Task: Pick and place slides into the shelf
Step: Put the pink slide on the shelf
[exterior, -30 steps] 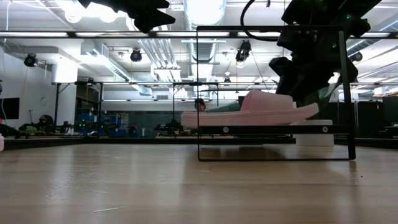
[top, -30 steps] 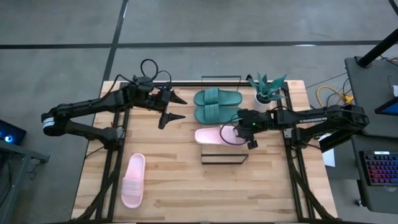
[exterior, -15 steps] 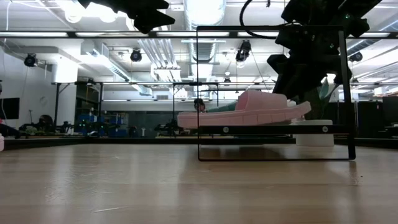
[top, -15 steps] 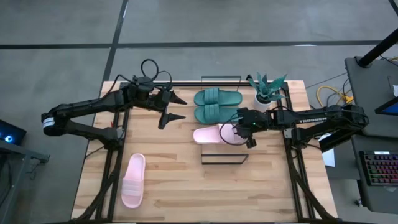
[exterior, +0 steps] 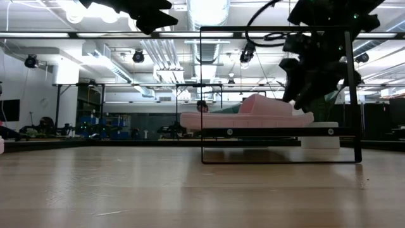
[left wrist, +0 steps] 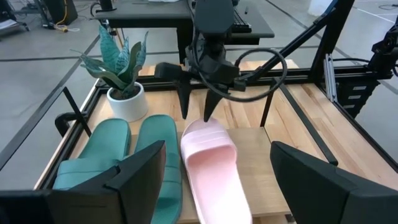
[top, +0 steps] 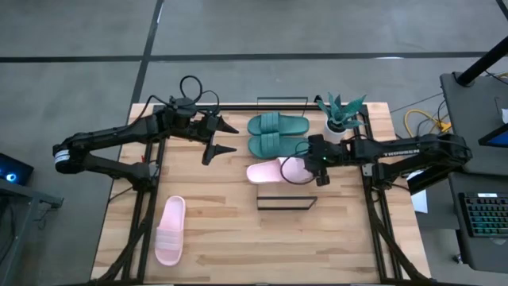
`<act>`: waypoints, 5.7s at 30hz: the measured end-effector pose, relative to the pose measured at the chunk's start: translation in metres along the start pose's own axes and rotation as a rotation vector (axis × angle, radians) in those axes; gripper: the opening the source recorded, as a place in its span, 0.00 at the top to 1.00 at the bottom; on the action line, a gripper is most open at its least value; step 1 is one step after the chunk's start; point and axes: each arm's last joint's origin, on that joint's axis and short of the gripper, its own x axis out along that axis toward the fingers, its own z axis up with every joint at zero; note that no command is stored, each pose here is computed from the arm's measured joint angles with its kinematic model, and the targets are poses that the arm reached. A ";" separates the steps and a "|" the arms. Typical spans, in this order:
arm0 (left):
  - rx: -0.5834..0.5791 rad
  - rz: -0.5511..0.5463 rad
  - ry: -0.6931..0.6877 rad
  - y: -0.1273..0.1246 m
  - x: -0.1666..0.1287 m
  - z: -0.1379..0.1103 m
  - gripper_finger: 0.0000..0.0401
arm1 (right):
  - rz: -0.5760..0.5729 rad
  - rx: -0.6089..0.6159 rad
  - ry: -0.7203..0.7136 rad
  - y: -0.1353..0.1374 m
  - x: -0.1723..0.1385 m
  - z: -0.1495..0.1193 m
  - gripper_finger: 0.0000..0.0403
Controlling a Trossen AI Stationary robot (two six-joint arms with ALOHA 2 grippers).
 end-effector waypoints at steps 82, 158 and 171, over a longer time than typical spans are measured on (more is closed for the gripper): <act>-0.921 -0.208 1.357 -0.193 0.005 -0.174 0.97 | -0.227 0.188 -0.046 -0.022 -0.049 0.015 0.46; -0.611 0.261 -0.467 -0.129 -0.013 0.010 1.00 | -1.100 -1.795 -0.161 0.022 -0.050 0.169 0.46; -0.580 0.210 -0.484 -0.128 -0.010 0.014 1.00 | -1.084 -1.761 -0.158 0.022 -0.050 0.169 0.92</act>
